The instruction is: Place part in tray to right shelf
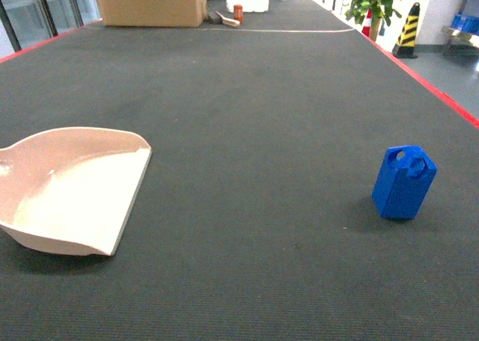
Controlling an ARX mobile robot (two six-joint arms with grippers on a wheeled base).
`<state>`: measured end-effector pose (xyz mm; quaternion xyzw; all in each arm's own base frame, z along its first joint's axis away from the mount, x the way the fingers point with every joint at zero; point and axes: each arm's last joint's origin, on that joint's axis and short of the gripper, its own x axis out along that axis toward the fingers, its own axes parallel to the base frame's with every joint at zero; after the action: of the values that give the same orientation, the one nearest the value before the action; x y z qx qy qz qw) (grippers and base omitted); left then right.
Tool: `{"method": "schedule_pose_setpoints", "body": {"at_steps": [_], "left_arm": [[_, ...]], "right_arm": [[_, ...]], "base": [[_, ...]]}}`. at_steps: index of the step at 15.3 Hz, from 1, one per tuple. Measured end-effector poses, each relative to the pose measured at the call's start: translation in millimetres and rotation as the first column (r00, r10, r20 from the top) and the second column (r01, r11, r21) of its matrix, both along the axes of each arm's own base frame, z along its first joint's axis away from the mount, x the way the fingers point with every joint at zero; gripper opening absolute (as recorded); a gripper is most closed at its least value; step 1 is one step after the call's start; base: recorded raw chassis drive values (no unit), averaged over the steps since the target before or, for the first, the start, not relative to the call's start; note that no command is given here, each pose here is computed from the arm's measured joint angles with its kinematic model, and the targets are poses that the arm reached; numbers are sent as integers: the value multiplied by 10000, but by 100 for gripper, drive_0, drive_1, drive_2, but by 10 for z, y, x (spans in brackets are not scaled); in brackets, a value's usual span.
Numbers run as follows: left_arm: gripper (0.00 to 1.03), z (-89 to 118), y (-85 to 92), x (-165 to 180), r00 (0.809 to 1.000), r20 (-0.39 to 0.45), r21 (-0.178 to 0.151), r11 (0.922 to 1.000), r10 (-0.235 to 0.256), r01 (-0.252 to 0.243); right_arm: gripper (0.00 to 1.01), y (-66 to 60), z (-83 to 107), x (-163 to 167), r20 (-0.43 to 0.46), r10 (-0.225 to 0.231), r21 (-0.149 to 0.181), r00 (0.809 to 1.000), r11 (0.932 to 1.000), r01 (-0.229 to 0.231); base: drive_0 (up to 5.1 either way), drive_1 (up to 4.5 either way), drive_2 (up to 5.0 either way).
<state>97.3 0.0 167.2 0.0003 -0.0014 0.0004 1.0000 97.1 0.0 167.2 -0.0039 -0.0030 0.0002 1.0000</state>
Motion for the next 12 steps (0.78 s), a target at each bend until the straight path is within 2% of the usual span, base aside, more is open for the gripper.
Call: {"method": "schedule_pose_setpoints", "body": {"at_steps": [12], "left_arm": [[98,0,0,0,10000,0,-4,10000,-4,4]], "right_arm": [[98,0,0,0,0,0,0,10000,10000,0]], "base": [[0,0,0]]}}
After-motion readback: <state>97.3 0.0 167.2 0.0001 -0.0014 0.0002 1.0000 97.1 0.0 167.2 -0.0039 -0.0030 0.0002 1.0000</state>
